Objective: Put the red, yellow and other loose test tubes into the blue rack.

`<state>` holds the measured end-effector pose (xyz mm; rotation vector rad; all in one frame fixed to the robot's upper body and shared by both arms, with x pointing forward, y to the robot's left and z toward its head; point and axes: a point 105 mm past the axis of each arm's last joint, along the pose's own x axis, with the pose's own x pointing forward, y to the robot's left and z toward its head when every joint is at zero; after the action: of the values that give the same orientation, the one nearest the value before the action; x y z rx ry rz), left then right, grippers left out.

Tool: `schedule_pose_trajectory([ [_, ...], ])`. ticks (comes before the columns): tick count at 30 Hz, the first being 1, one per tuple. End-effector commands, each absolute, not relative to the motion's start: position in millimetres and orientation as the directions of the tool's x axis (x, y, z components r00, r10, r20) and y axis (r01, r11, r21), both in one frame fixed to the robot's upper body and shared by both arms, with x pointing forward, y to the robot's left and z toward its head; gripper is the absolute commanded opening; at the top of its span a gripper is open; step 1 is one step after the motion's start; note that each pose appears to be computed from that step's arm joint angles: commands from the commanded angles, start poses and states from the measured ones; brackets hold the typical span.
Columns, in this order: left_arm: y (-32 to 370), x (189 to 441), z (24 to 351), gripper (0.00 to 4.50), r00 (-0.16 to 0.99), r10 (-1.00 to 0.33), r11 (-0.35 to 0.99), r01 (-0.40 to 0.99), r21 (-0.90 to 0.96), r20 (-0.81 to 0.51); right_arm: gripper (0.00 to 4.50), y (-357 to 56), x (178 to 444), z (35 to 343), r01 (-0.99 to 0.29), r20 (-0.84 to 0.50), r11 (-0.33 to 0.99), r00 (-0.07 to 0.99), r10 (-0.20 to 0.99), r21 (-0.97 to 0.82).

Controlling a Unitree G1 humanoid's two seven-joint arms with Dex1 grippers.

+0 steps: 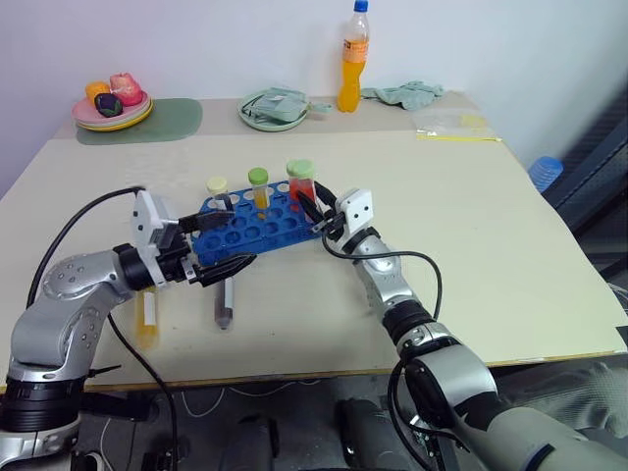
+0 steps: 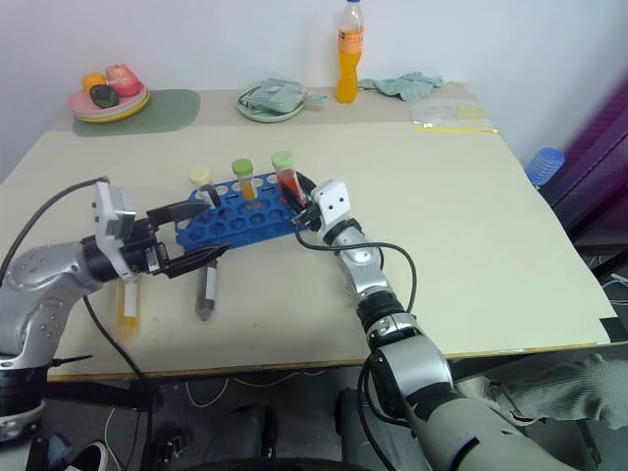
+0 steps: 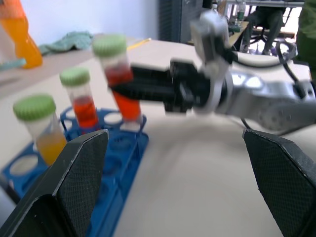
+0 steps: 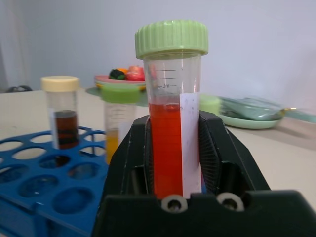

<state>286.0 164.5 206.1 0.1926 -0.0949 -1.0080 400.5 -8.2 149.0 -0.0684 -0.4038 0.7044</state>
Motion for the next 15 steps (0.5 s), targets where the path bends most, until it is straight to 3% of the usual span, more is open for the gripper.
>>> schedule_pose_trajectory([
  [1, 151.3, 280.1, 222.6, 4.5, 0.516, -0.857, 0.503, 0.833, 0.232, 0.003, 0.84, 1.8, 397.3, 161.3, -0.623, 0.378, 0.751, 0.656, 0.653, -0.217],
  [7, 136.2, 274.3, 231.0, 4.5, 0.517, -0.856, 0.503, 0.833, 0.23, 0.001, 0.84, 8.4, 397.8, 162.4, -0.629, 0.376, 0.75, 0.656, 0.654, -0.207],
  [15, 125.2, 279.9, 234.5, 4.5, 0.528, -0.85, 0.512, 0.829, 0.225, -0.008, 0.84, -14.5, 414.5, 153.4, -0.591, 0.365, 0.803, 0.767, 0.528, 0.078],
])
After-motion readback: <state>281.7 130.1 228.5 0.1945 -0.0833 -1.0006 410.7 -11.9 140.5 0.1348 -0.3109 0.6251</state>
